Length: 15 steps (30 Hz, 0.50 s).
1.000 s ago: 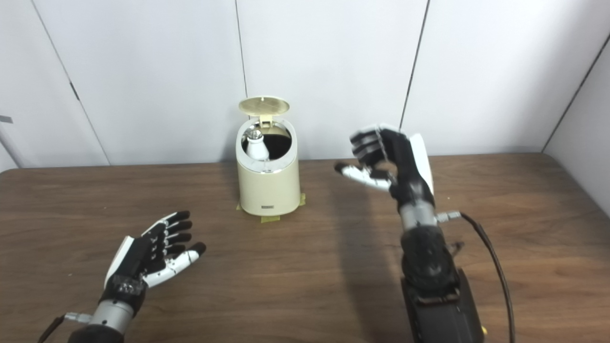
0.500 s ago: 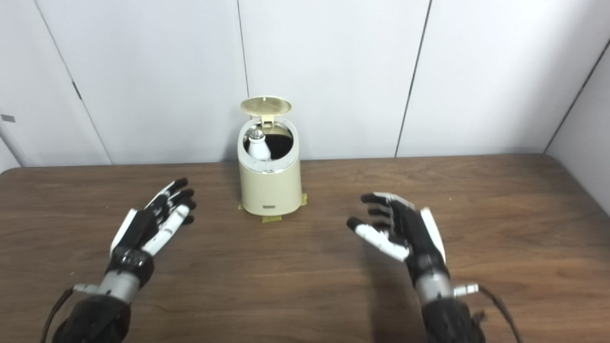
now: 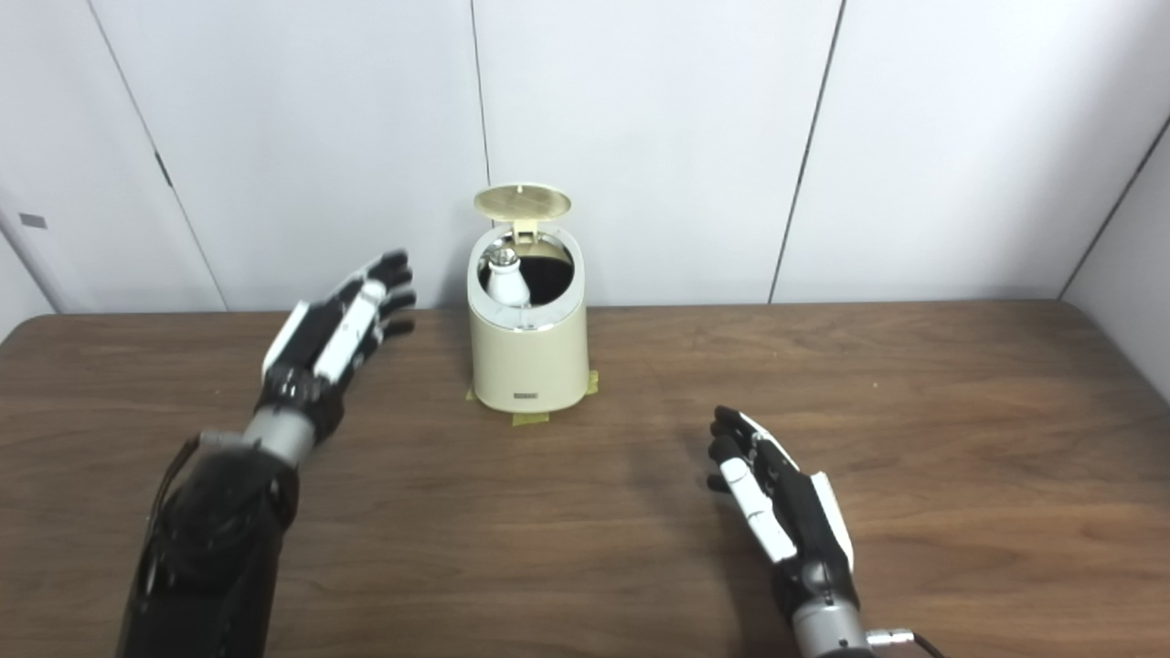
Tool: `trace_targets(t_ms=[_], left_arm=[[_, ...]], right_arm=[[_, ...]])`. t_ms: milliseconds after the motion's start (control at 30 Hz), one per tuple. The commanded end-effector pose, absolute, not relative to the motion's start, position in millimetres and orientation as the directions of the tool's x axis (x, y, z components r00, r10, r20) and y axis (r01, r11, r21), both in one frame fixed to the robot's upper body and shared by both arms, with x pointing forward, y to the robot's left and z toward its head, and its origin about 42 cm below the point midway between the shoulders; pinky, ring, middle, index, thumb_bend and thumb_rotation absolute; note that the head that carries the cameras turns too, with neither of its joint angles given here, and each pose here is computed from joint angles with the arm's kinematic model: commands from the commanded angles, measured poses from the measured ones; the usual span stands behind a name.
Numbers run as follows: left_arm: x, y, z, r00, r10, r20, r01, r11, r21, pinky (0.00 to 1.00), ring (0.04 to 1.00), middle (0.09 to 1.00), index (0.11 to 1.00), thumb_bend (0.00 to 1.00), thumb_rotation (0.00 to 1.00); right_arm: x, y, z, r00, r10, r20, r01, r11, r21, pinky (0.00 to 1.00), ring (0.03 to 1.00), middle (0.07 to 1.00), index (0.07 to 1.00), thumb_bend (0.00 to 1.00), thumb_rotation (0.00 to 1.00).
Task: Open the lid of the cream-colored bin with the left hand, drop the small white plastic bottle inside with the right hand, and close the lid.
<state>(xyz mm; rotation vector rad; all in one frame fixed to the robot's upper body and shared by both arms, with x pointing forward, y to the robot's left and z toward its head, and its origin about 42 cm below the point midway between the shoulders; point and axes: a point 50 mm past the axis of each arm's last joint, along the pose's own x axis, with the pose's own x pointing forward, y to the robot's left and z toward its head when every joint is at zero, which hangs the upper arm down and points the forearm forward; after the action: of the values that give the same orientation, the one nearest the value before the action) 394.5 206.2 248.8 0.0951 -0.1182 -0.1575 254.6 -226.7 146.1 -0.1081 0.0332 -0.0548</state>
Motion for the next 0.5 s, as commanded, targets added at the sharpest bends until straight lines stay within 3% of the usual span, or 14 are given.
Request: trace_targets(t_ms=[0,200,467], left_arm=[[408,202,280,0.963,-0.169,0.212,0.145,0.982,0.122,0.83,0.888,0.910,0.923,0.49,0.77],[432,198,308,0.955,-0.170,0.243,0.139,0.981,0.138,0.86,0.892,0.908,0.917,0.48,0.78],[458,195,334,0.940,-0.186,0.286,0.132,0.971,0.199,0.87,0.895,0.903,0.908,0.44,0.79]], right_arm=[[257,-223,156,0.997,-0.055,0.059,0.061,0.991,-0.116,0.71,0.817,0.839,0.842,0.46,0.78],[256,-221,150,0.995,-0.068,0.069,0.077,0.987,-0.144,0.71,0.798,0.823,0.831,0.54,0.79],[250,-221,146,0.996,-0.071,0.059,0.077,0.991,-0.110,0.72,0.801,0.817,0.825,0.50,0.80]])
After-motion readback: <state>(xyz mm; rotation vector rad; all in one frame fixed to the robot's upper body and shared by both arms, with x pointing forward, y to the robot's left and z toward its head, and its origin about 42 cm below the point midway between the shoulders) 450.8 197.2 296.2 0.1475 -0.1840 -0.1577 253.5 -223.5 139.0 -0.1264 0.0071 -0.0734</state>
